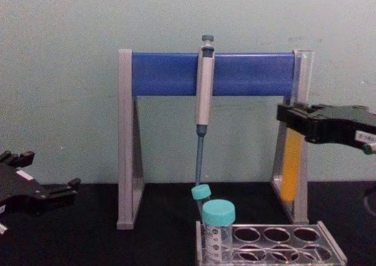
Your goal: Pick up the test tube from the test tube rack, shake it, then place it back into the test tube rack.
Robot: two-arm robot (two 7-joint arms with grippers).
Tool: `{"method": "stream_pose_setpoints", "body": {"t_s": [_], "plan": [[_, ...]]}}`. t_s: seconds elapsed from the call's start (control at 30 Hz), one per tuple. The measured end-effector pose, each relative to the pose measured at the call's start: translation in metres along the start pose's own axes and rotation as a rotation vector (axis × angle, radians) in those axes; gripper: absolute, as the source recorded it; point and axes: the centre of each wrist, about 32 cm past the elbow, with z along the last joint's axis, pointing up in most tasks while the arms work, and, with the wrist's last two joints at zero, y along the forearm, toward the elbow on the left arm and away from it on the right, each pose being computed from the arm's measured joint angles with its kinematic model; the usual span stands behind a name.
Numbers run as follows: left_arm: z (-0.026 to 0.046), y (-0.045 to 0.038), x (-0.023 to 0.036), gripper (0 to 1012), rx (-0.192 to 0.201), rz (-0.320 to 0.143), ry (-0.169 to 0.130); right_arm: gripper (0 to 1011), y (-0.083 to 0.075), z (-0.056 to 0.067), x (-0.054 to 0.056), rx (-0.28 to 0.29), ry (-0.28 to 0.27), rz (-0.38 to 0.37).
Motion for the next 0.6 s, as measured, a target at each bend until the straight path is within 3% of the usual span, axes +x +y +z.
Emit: {"method": "stream_pose_setpoints", "body": {"t_s": [0.3, 0.6], "plan": [[0.0, 0.0, 0.0, 1001, 0.0, 0.0, 0.0, 233, -0.02, 0.001, 0.004, -0.019, -0.011, -0.048], [0.0, 0.0, 0.0, 1001, 0.0, 0.0, 0.0, 233, -0.038, 0.001, -0.004, -0.039, -0.005, -0.003]]}}
